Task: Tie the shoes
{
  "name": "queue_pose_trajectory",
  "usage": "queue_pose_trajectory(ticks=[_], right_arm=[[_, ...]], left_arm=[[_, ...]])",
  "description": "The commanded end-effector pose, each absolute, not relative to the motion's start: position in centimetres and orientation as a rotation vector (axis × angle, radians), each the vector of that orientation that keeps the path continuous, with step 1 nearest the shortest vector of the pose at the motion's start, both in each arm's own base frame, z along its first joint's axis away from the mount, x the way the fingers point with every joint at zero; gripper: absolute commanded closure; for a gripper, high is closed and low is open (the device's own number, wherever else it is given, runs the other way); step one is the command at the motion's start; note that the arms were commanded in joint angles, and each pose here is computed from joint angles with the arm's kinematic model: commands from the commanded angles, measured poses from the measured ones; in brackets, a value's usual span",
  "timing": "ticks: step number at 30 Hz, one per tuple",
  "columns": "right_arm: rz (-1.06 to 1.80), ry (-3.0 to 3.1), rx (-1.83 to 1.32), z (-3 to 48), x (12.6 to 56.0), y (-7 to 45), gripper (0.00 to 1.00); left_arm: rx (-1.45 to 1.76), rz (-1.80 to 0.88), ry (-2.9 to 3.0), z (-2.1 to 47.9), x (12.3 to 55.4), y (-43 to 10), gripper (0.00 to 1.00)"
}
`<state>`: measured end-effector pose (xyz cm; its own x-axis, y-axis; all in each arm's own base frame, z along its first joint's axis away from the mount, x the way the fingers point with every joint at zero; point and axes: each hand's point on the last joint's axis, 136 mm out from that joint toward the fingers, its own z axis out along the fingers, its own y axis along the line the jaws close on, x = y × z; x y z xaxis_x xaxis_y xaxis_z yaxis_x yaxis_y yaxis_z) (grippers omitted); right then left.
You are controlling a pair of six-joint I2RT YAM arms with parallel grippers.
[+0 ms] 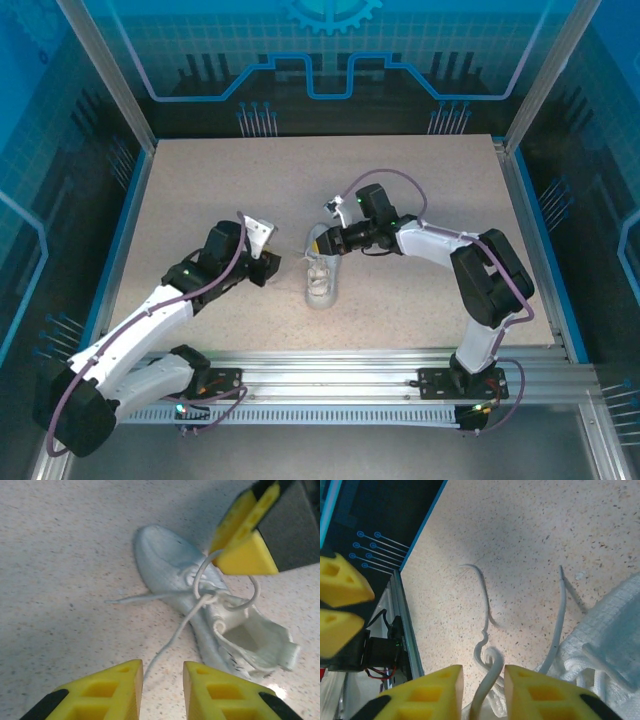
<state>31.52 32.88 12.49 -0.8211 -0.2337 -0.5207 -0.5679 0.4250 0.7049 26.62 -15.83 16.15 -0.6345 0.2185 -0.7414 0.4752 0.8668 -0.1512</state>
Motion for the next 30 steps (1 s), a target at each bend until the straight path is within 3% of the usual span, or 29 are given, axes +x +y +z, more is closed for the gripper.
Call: queue_pose_trajectory(ticks=[1, 5, 14, 22, 25, 30], right_arm=[[1.271, 2.393, -0.709, 12.4, 31.5, 32.5, 0.67], [1.100, 2.428, -0.758, 13.0, 31.7, 31.7, 0.62], [0.434, 2.330, -1.090, 16.9, 31.1, 31.1, 0.57], [0.448, 2.432, -0.981, 17.9, 27.9, 35.1, 0.56], [0.482, 2.610, -0.735, 16.7, 26.6, 36.8, 0.61], [0.508, 2.701, -0.451, 14.9, 23.8, 40.3, 0.59]], left_arm=[[0.433, -0.503, 2.288, 15.9, 26.4, -15.8, 0.72], [0.186, -0.503, 2.379, 15.3, 27.3, -13.3, 0.72], [-0.319, -0.587, 2.560, 12.8, 27.4, -9.3, 0.71], [-0.455, -0.637, 2.557, 11.9, 29.1, -7.7, 0.71], [-0.487, -0.672, 2.550, 11.5, 29.8, -7.3, 0.72], [-0.472, -0.721, 2.549, 11.1, 30.6, -7.8, 0.73]])
